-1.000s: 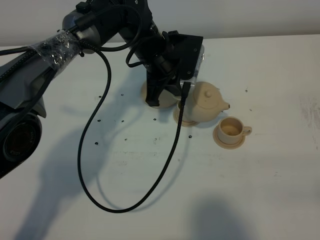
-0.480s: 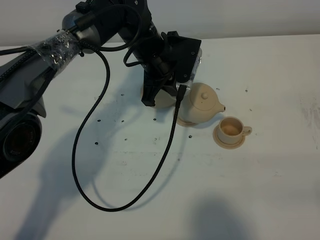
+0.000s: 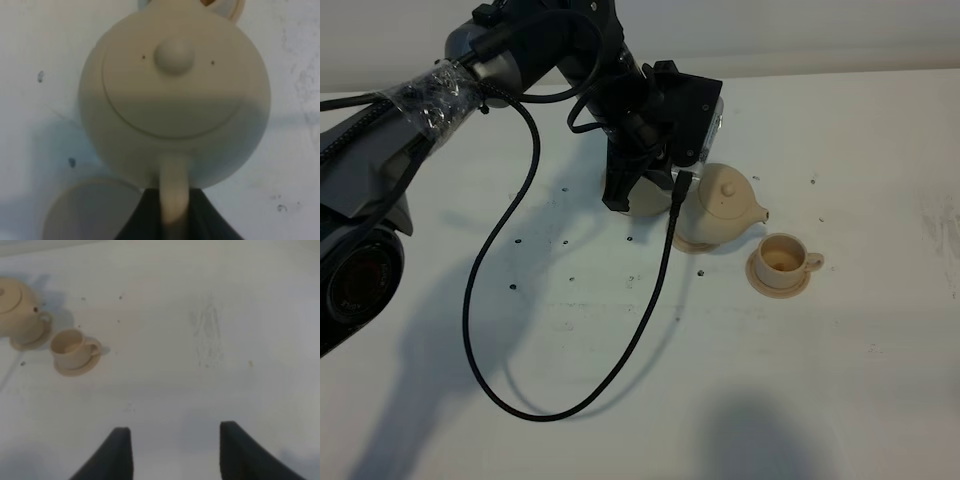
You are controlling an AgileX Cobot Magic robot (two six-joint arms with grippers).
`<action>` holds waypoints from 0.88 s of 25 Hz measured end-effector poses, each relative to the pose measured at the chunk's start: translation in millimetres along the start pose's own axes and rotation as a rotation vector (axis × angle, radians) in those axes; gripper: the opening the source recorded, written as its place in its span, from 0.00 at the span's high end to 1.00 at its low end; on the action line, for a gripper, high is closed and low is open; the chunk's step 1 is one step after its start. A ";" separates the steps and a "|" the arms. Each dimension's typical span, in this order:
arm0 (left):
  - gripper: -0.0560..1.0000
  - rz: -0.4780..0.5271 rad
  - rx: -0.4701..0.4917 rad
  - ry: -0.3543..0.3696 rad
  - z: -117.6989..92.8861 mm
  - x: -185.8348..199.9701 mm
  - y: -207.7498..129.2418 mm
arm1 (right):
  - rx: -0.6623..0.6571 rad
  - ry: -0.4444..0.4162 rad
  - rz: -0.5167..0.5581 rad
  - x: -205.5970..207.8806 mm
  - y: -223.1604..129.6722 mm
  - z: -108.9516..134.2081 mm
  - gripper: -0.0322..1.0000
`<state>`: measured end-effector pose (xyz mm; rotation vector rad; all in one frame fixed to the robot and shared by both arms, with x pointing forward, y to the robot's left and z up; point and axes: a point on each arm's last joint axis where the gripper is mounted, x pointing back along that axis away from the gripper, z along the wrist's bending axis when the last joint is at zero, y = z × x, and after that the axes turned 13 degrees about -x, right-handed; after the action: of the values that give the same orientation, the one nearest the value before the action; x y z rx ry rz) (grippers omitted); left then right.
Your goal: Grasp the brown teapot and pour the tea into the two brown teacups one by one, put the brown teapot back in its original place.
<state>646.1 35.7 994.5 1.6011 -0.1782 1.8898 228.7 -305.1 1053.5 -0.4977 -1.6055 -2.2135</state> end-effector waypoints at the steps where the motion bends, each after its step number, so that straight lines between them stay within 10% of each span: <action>1: 0.87 0.008 -0.006 0.003 0.3 -0.3 0.3 | 0.000 0.000 0.000 0.0 0.0 0.0 0.57; 22: 0.87 0.075 -0.094 -0.006 -0.5 -7.6 18.3 | 0.001 0.000 0.000 0.0 0.0 0.0 0.57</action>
<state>635.9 18.8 992.8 1.5570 -0.3288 1.9038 228.7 -305.1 1053.5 -0.4974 -1.6066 -2.2126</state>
